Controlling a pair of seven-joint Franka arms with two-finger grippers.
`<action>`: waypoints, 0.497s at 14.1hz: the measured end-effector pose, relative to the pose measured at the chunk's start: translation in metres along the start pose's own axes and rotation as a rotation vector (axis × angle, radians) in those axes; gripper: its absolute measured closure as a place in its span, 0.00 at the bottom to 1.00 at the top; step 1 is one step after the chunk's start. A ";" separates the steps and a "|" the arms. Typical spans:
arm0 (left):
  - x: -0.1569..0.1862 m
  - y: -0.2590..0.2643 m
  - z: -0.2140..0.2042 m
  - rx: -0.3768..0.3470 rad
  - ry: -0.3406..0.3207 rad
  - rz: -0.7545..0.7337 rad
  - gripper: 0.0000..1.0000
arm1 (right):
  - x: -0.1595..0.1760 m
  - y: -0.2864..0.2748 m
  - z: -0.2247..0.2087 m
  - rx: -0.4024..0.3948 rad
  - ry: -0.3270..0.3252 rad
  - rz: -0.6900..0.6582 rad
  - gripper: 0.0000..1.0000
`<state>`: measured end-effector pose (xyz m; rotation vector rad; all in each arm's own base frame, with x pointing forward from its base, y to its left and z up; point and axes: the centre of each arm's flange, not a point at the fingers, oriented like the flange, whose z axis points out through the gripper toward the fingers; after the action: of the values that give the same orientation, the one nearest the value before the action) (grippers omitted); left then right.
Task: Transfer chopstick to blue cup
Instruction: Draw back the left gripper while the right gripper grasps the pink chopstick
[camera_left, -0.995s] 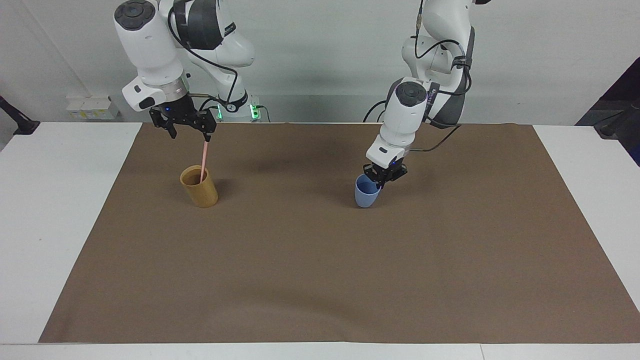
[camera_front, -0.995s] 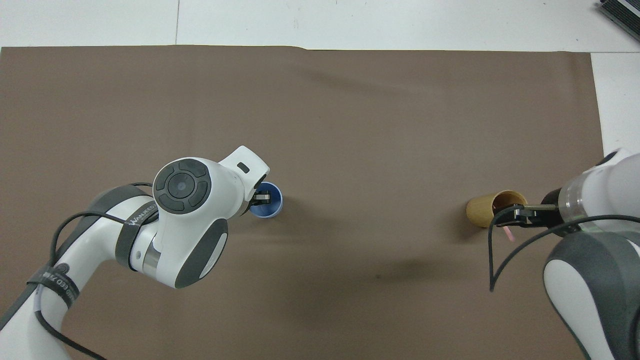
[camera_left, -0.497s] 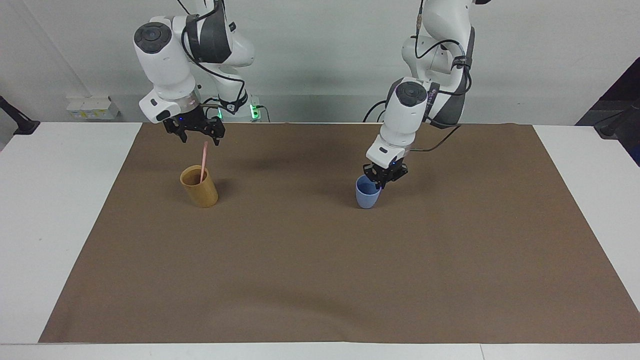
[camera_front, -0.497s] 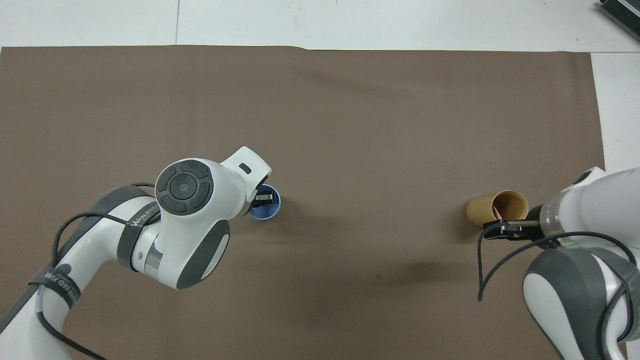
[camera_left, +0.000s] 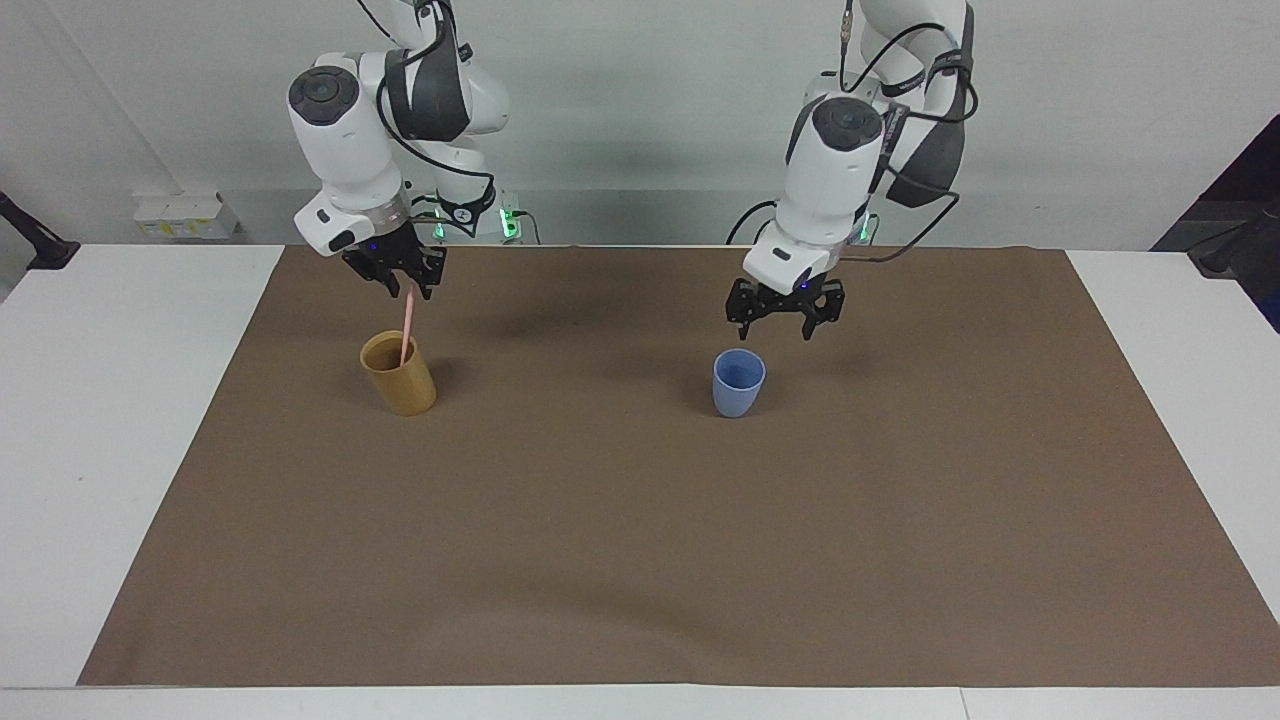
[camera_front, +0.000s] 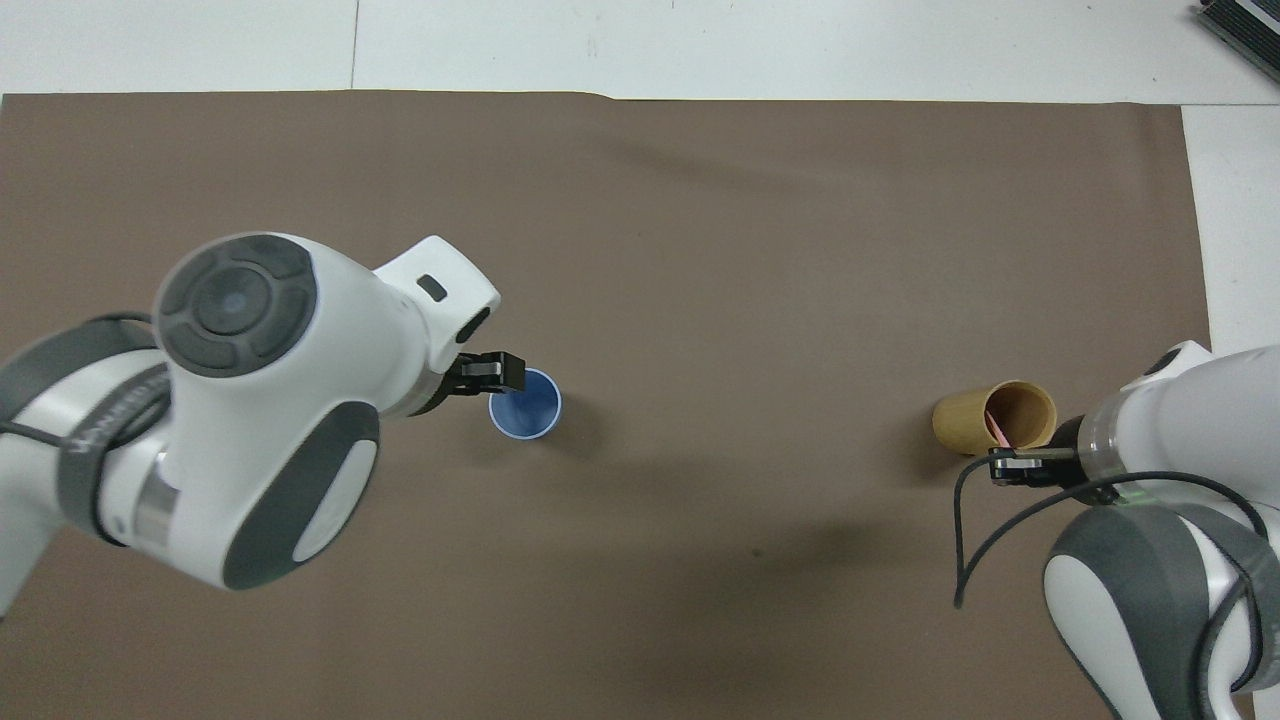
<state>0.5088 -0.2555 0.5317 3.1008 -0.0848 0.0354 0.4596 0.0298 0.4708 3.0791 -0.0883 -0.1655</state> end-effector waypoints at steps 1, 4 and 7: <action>0.006 -0.019 -0.019 0.000 0.002 0.010 0.00 | -0.001 0.000 0.001 -0.001 -0.002 0.000 0.82; 0.021 -0.081 -0.053 0.005 -0.001 0.028 0.00 | -0.004 0.001 -0.003 -0.004 0.005 0.001 0.90; 0.016 -0.130 -0.081 0.008 -0.012 0.047 0.00 | -0.003 0.001 -0.007 -0.003 0.013 0.001 0.90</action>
<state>0.5303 -0.1237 0.6083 3.1069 -0.1586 0.0188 0.4569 0.0294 0.4783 3.0766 -0.0884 -0.1450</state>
